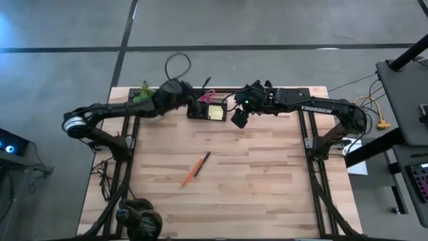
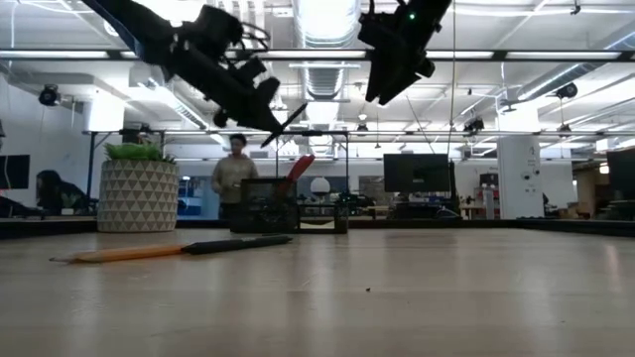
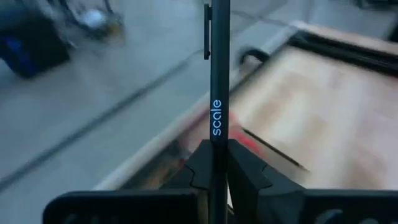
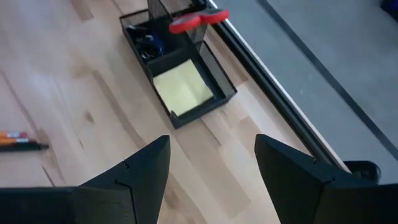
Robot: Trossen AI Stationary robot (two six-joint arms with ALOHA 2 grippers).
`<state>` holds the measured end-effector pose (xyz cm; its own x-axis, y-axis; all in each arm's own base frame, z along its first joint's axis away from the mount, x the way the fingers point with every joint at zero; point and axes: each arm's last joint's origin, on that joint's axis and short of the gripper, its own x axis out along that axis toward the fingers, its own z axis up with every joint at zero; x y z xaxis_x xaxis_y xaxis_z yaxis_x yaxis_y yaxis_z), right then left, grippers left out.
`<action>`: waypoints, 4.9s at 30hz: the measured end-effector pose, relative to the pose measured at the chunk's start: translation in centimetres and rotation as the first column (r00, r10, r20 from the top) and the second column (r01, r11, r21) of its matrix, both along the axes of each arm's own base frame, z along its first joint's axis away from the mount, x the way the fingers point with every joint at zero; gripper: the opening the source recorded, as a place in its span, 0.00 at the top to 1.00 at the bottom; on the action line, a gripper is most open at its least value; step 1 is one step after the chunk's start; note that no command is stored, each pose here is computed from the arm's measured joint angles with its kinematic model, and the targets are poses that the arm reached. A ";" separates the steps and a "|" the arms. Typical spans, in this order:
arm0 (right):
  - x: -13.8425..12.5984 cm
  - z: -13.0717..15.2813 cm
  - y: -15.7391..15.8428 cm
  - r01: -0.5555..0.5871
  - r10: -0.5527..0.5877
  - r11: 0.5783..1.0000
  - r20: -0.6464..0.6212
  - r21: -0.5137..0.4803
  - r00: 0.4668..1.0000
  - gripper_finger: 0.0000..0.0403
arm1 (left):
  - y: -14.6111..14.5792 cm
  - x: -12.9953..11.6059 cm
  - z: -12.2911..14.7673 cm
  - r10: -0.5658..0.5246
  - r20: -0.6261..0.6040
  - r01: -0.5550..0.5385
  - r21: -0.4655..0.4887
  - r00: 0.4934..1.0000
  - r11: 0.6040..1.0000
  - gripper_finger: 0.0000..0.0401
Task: Pick and place office supplies into organizer
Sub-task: Put the top pen into the top left section of the black desk organizer, then put the top pencil into the top left section of the black desk organizer
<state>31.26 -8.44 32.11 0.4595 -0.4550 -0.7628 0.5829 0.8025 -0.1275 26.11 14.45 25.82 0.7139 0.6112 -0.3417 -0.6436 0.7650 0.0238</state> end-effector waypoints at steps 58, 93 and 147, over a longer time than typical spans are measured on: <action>-0.5 -0.2 -0.2 0.011 -0.012 1.000 -0.060 -0.007 0.998 0.43 | -14.2 -2.4 -3.4 -0.484 -0.181 0.251 -0.674 0.856 0.695 0.62; -0.6 -0.3 -0.2 -0.031 0.029 0.999 -0.087 -0.027 0.996 0.43 | -17.5 2.4 -11.2 -0.305 -0.393 -0.098 -0.735 0.867 0.671 0.67; -0.4 -2.1 0.5 -0.061 0.068 0.992 -0.060 0.108 0.996 0.43 | -24.3 -2.5 -9.3 -0.320 -0.598 -0.422 -0.773 0.735 0.475 1.00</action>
